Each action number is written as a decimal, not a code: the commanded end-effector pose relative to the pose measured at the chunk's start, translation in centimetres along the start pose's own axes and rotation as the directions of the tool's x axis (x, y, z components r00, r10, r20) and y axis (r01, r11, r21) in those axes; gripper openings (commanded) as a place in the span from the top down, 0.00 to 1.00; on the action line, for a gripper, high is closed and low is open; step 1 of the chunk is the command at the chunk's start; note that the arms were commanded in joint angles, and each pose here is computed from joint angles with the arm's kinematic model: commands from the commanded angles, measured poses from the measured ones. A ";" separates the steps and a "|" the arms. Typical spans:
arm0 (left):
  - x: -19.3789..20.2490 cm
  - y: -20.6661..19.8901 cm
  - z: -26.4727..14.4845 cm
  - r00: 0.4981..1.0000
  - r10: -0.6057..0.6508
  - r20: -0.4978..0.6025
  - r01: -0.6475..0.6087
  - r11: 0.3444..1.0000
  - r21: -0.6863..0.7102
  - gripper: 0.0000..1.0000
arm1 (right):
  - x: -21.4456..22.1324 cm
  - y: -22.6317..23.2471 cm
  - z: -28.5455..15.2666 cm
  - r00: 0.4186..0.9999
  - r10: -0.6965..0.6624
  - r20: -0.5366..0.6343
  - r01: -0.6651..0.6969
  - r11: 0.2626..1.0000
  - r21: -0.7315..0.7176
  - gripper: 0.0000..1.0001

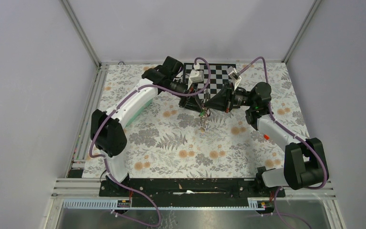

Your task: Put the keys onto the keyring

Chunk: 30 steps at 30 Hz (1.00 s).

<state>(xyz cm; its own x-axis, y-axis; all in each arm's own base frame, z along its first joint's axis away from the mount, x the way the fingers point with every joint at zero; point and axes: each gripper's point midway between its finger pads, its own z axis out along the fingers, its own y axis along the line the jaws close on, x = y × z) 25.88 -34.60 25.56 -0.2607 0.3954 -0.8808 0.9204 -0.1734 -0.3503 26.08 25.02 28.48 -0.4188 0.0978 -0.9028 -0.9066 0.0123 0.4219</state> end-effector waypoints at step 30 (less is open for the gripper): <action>-2.7 -0.9 1.2 0.997 0.052 0.052 -0.056 0.995 0.081 0.88 | -0.6 0.7 -0.1 0.996 -0.087 0.022 0.087 0.996 -0.016 1.00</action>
<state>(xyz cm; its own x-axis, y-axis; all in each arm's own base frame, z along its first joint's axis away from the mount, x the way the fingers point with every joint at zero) 25.74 -35.36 25.25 -0.2848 0.4030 -0.8698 0.9050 -0.1862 -0.3826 26.07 24.88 28.04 -0.4162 0.0984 -0.9039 -0.9075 0.0173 0.4197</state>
